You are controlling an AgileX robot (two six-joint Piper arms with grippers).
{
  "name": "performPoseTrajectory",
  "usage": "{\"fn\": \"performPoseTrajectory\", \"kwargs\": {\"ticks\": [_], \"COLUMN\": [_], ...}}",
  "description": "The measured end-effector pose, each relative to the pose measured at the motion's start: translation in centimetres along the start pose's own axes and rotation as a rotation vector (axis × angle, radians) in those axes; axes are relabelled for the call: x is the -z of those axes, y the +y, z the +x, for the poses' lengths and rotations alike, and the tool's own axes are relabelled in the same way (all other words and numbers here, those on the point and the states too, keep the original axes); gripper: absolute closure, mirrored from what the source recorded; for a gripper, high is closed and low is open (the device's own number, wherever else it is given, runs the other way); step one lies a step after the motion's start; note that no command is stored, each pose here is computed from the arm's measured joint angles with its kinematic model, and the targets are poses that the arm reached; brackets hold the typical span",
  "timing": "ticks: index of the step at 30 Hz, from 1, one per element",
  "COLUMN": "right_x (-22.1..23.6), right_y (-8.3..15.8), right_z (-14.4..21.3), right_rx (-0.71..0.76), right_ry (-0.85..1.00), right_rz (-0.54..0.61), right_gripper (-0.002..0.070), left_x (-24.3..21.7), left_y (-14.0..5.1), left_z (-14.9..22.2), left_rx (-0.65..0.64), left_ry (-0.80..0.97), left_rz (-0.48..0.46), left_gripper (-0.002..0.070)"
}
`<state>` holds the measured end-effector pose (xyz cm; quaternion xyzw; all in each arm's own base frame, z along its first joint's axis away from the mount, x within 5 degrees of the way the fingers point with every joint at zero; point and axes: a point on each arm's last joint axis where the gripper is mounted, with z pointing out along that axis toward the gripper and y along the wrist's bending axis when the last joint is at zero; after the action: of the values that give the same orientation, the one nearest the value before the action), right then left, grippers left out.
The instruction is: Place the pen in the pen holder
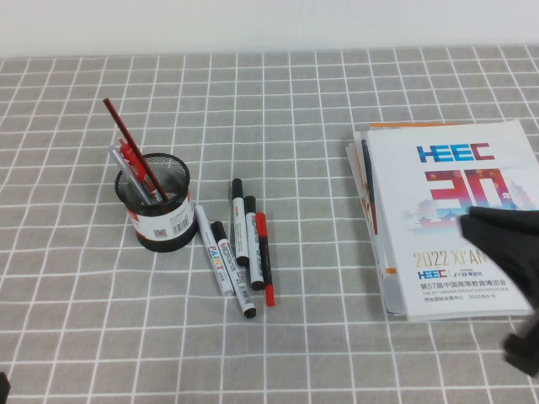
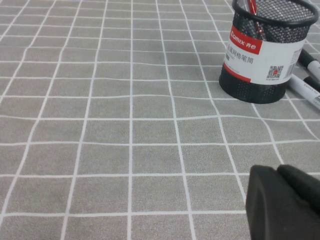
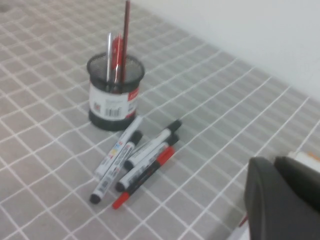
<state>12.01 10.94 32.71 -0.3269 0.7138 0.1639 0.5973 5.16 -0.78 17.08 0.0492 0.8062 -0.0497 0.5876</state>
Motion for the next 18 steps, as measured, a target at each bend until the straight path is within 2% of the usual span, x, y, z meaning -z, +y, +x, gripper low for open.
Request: {"fn": "performPoseTrajectory", "kwargs": {"ticks": [6, 13, 18], "right_x": [3.0, 5.7, 7.4], "right_y": [-1.0, -3.0, -3.4], "right_z": [1.2, 6.0, 9.6], "right_rx": [-0.007, -0.072, -0.104], "right_ry": [-0.032, -0.021, -0.065], "right_rz": [0.078, 0.343, 0.549], "right_gripper": [0.0688, 0.0688, 0.0688], "left_x": [0.0, 0.0, 0.0], "left_y": [0.0, 0.0, 0.0], "left_z": [0.0, 0.0, 0.0], "left_rx": [0.000, 0.000, 0.000], "left_ry": [0.000, 0.000, 0.000], "left_rz": [0.000, 0.000, 0.000], "left_gripper": [0.0681, 0.0681, 0.0681]}}
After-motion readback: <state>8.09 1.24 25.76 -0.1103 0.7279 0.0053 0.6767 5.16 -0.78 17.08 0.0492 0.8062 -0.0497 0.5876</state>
